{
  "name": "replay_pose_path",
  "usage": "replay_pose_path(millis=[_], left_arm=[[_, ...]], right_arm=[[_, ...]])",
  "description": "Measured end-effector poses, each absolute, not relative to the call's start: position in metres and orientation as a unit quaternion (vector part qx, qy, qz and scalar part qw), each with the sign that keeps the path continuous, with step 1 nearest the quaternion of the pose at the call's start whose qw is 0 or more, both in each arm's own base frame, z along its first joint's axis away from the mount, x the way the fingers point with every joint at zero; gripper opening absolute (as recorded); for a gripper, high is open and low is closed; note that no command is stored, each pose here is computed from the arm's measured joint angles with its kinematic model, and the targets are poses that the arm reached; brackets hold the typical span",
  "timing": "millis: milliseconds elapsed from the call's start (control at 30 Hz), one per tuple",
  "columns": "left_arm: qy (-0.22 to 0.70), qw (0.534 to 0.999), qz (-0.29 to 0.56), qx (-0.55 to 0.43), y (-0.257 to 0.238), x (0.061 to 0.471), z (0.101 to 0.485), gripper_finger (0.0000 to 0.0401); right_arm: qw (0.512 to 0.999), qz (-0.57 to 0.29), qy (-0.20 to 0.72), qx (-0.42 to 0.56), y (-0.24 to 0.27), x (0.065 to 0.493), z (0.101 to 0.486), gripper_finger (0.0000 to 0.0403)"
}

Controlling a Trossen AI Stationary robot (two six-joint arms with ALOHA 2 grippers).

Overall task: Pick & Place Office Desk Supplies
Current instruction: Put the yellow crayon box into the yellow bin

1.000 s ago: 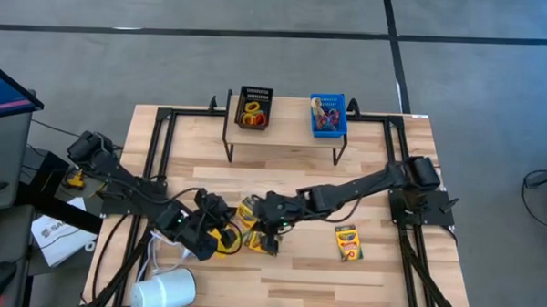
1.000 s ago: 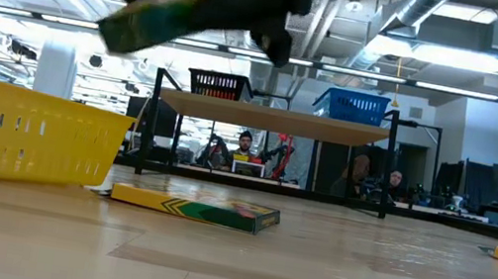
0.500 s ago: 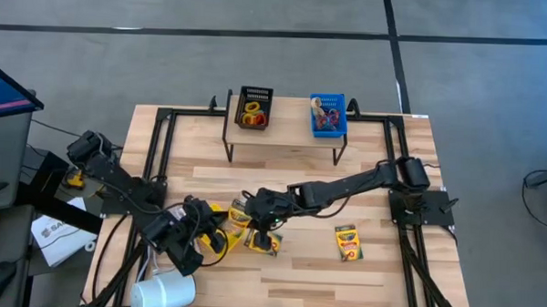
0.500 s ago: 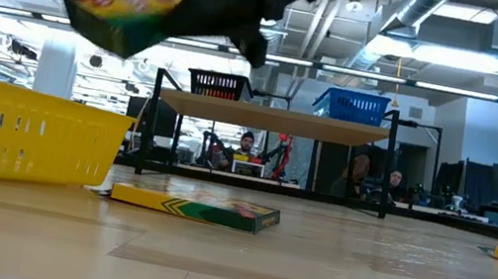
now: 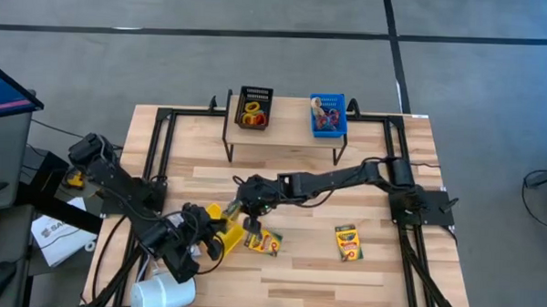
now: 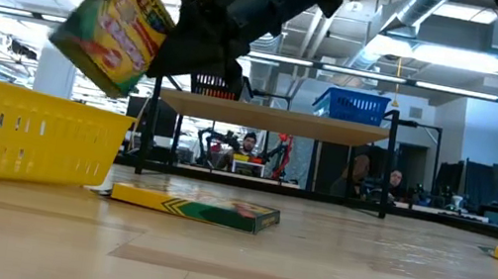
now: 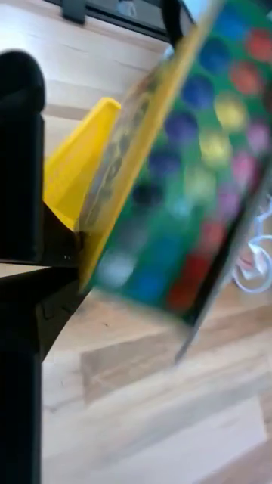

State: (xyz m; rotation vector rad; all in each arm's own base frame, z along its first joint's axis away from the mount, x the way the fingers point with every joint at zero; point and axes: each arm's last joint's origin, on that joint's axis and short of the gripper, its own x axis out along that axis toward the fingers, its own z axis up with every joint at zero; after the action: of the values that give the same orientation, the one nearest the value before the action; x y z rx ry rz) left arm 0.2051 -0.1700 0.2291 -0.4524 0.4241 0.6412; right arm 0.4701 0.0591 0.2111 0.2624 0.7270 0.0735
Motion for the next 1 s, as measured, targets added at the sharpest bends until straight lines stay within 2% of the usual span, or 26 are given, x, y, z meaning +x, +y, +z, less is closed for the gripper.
replay_pose_path(millis=[233, 567, 833, 1000], left_arm=[[0.226, 0.895, 0.319, -0.214, -0.180, 0.204, 0.210, 0.0000], [0.208, 0.897, 0.306, -0.243, -0.193, 0.191, 0.208, 0.0000], [0.208, 0.892, 0.311, -0.254, -0.196, 0.189, 0.202, 0.0000], [0.201, 0.886, 0.321, -0.267, -0.198, 0.178, 0.200, 0.0000]], right_arm=[[0.927, 0.043, 0.350, 0.131, 0.059, 0.471, 0.213, 0.0000], [0.924, 0.073, 0.349, 0.139, 0.064, 0.470, 0.216, 0.0000], [0.912, 0.086, 0.375, 0.144, 0.068, 0.478, 0.197, 0.0000], [0.913, 0.095, 0.372, 0.138, 0.073, 0.483, 0.200, 0.0000]])
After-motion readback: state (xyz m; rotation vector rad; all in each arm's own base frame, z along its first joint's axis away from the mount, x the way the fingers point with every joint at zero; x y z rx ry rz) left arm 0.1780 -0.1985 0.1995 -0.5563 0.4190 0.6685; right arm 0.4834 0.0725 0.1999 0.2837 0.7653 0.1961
